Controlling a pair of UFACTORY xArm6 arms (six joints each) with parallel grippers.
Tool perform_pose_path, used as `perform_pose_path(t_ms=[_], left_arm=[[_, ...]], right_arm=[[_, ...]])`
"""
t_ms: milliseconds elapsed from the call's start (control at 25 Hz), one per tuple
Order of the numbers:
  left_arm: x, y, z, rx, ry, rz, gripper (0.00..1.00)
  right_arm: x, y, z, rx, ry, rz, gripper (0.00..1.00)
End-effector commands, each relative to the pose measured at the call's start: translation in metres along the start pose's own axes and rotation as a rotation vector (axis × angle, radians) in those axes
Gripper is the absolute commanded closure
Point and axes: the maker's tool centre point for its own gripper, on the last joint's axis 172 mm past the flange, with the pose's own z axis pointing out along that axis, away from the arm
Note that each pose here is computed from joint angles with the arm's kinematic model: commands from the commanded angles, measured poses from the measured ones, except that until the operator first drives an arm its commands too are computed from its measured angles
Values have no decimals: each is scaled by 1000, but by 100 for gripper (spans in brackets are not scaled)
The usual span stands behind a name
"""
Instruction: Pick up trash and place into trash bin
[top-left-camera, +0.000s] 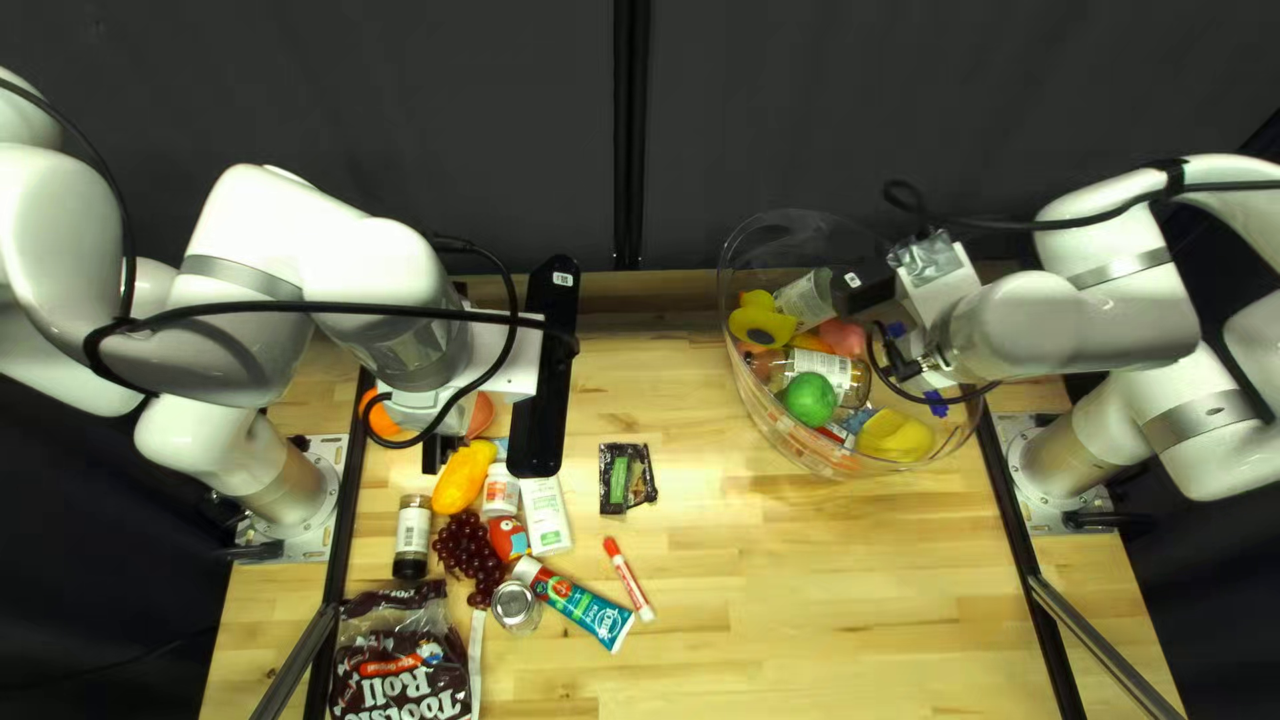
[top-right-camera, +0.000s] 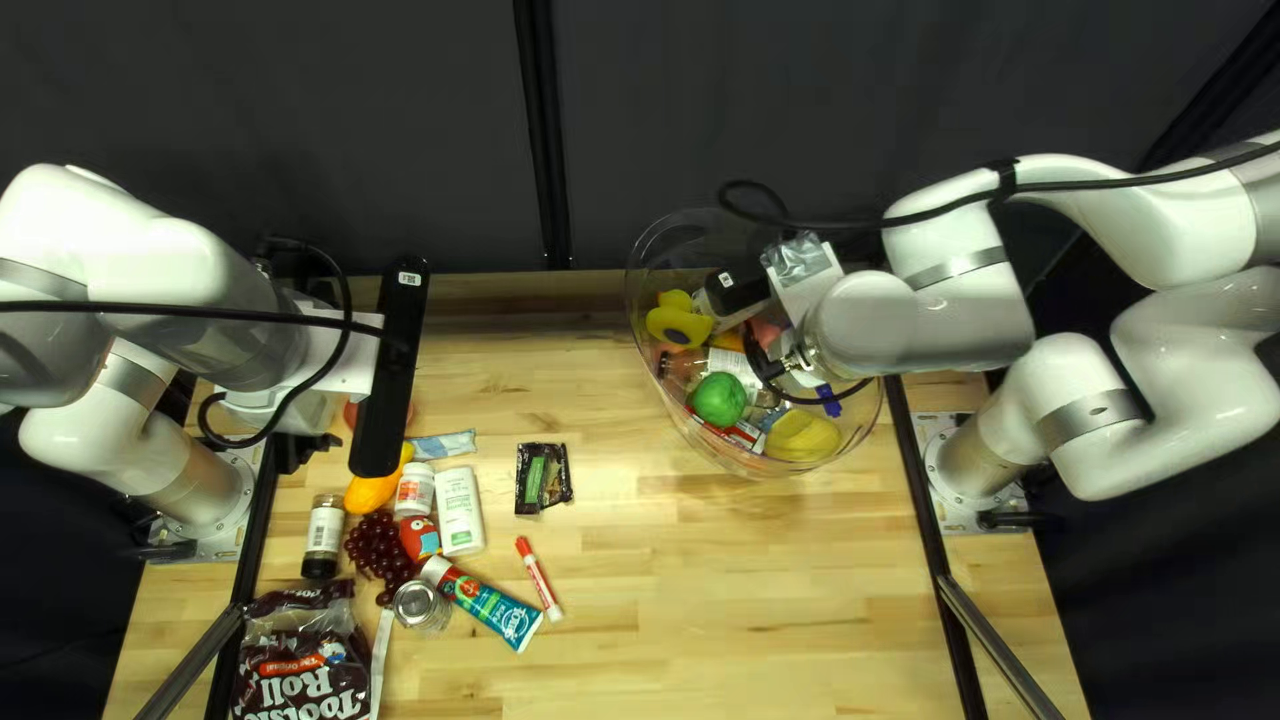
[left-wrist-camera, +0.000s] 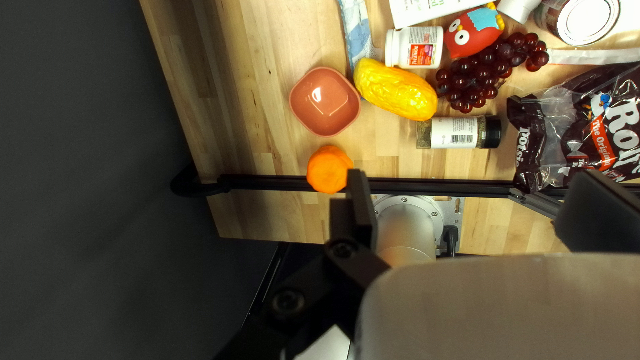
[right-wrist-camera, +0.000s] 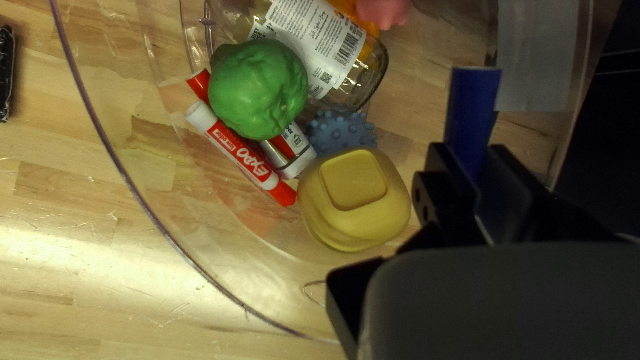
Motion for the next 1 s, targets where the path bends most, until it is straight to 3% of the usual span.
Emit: perform_pose_path(t_ms=[40,80,160,240,520,720,920,1000], left_arm=[[0,0,0,0,0,0,0],[0,0,0,0,0,0,0],[0,0,0,0,0,0,0],[0,0,0,0,0,0,0],[0,0,0,0,0,0,0],[0,0,0,0,0,0,0],[0,0,0,0,0,0,0],[0,0,0,0,0,0,0]], right_arm=[[2,-3,7,16,-10,-17,93],[3,-4,8,19,-12,-20,91],[4,-5,9,24,-15,-24,50],[3,-5,8,29,-18,-25,1],[-18,-14,-9,65,-28,-29,0],[-56,-27,-34,129,-24,-88,0],[-72,-32,-78,135,-42,-177,0],[-82,-32,-101,143,-49,-253,0]])
